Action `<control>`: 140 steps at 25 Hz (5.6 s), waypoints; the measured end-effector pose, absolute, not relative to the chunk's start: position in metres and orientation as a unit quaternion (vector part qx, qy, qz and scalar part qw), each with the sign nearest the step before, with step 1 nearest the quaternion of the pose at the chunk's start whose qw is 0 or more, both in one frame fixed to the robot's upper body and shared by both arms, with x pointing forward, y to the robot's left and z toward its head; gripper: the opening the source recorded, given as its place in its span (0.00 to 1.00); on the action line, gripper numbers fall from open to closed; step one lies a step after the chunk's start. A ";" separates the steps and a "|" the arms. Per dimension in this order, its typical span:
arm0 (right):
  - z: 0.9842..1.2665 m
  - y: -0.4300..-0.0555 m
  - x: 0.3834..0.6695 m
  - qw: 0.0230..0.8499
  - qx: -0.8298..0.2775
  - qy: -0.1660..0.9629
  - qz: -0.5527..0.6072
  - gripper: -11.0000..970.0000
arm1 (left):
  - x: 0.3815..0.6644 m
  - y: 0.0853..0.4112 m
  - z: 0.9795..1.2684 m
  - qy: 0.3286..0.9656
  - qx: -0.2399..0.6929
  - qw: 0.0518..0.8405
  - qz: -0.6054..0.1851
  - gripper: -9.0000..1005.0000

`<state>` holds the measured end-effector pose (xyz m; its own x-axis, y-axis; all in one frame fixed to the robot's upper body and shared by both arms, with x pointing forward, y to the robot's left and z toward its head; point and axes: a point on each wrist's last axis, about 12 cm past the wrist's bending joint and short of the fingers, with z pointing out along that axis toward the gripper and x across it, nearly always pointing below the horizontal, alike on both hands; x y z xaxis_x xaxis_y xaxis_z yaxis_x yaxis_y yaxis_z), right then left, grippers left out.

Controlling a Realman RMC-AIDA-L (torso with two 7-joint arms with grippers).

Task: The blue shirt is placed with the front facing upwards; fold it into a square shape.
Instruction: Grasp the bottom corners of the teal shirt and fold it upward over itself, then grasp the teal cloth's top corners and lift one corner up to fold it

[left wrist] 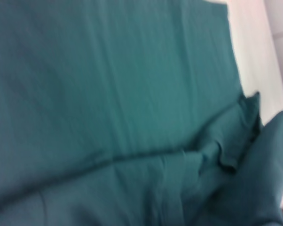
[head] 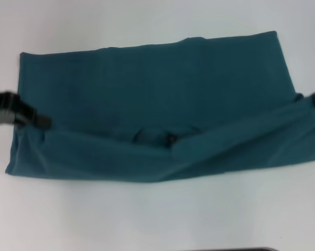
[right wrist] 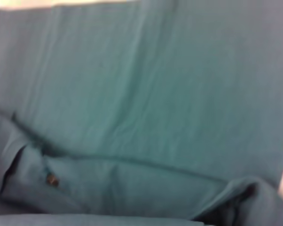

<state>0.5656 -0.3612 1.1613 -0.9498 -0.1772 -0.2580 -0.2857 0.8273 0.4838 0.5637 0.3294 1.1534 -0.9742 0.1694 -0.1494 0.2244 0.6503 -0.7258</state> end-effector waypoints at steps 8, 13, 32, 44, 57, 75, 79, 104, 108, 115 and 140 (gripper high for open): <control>1.167 -0.356 0.586 0.148 -0.096 0.952 0.250 0.11 | 0.588 0.327 1.160 0.930 0.064 0.060 -0.357 0.03; 1.174 -0.354 0.596 0.173 -0.079 0.951 0.242 0.11 | 0.597 0.329 1.165 0.937 0.048 0.077 -0.338 0.03; 1.172 -0.338 0.629 0.260 -0.027 0.940 0.220 0.11 | 0.632 0.311 1.163 0.954 0.024 0.133 -0.268 0.03; 1.152 -0.335 0.638 0.280 -0.001 0.939 0.202 0.12 | 0.644 0.304 1.153 0.952 0.003 0.181 -0.248 0.04; 1.143 -0.311 0.655 0.300 -0.017 0.937 0.179 0.12 | 0.650 0.298 1.143 0.957 -0.007 0.189 -0.220 0.05; 1.145 -0.327 0.658 0.312 -0.001 0.936 0.163 0.12 | 0.648 0.311 1.133 0.953 -0.062 0.209 -0.210 0.16; 1.151 -0.335 0.661 0.322 0.001 0.934 0.152 0.20 | 0.647 0.313 1.132 0.953 -0.070 0.208 -0.210 0.30; 1.144 -0.378 0.561 0.409 -0.075 0.806 0.422 0.88 | 0.582 0.350 1.132 0.840 -0.120 0.298 -0.437 0.63; 1.122 -0.382 0.526 0.415 -0.080 0.794 0.437 0.87 | 0.561 0.346 1.117 0.820 -0.126 0.300 -0.471 0.63; 1.089 -0.375 0.487 0.417 -0.081 0.790 0.441 0.87 | 0.533 0.334 1.080 0.809 -0.179 0.285 -0.481 0.63; 1.082 -0.364 0.490 0.407 -0.086 0.788 0.454 0.87 | 0.501 0.354 1.049 0.798 -0.235 0.296 -0.470 0.62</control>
<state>0.4895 -0.3637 1.0823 -0.6539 0.2335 -0.7196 -0.5060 0.5721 0.6455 0.5011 0.3541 1.0488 -0.7145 -0.6529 -0.2514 -0.0964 0.4478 -0.8889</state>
